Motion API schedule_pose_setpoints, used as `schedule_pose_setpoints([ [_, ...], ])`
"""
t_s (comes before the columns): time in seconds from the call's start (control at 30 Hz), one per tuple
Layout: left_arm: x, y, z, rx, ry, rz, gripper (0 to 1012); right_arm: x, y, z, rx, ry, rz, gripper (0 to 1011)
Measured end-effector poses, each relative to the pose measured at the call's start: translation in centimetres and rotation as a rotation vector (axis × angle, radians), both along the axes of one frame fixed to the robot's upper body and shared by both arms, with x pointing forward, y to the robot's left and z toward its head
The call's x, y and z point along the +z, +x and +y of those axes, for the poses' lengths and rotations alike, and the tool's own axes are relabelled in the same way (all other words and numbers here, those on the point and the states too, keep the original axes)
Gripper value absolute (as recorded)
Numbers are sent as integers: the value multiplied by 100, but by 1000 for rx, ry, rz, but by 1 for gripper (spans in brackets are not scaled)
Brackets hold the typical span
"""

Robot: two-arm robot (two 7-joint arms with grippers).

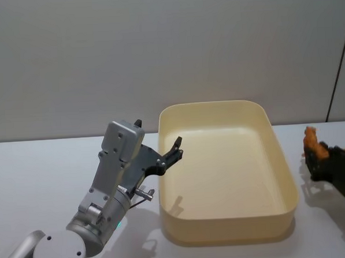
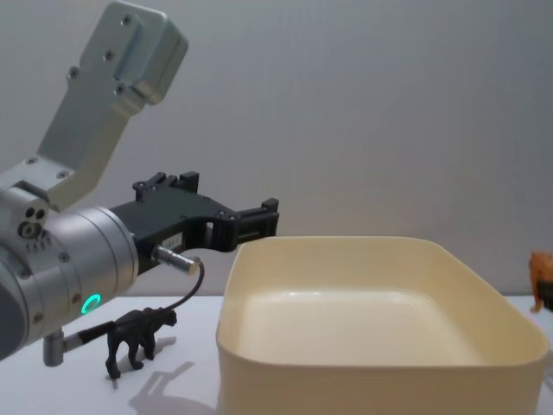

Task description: Pick up the toy alternately with two hands and place it into the central storage box.

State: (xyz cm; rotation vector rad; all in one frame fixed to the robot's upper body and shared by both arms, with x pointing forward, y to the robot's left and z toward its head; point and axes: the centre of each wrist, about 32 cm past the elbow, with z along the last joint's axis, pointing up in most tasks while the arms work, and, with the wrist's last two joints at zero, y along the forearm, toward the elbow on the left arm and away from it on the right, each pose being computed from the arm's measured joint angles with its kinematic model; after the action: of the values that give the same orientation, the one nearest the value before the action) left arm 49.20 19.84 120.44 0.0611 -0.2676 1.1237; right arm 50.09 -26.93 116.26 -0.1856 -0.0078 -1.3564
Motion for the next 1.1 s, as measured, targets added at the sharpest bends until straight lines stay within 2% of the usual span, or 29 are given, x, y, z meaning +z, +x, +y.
schedule_pose_setpoints([
  [0.13, 0, 0, 0, 0, 0, 0, 1001, 85, -10, -1, 19, 5, -40, 306],
  [0.2, 0, 0, 0, 0, 0, 0, 1001, 184, -6, 6, 40, 15, -80, 306],
  [0.3, 0, 0, 0, 0, 0, 0, 1001, 271, 13, 15, 60, 26, -110, 307],
  [0.37, 0, 0, 0, 0, 0, 0, 1001, 400, 57, 40, 93, 43, -149, 307],
  [0.57, 0, 0, 0, 0, 0, 0, 1002, 552, 151, 108, 155, 69, -183, 307],
  [0.73, 0, 0, 0, 0, 0, 0, 1001, 619, 271, 214, 222, 91, -171, 307],
  [0.93, 0, 0, 0, 0, 0, 0, 1001, 633, 406, 348, 291, 106, -130, 307],
  [1.03, 0, 0, 0, 0, 0, 0, 1001, 620, 491, 438, 330, 110, -97, 343],
  [1.1, 0, 0, 0, 0, 0, 0, 1002, 607, 553, 501, 356, 111, -73, 426],
])
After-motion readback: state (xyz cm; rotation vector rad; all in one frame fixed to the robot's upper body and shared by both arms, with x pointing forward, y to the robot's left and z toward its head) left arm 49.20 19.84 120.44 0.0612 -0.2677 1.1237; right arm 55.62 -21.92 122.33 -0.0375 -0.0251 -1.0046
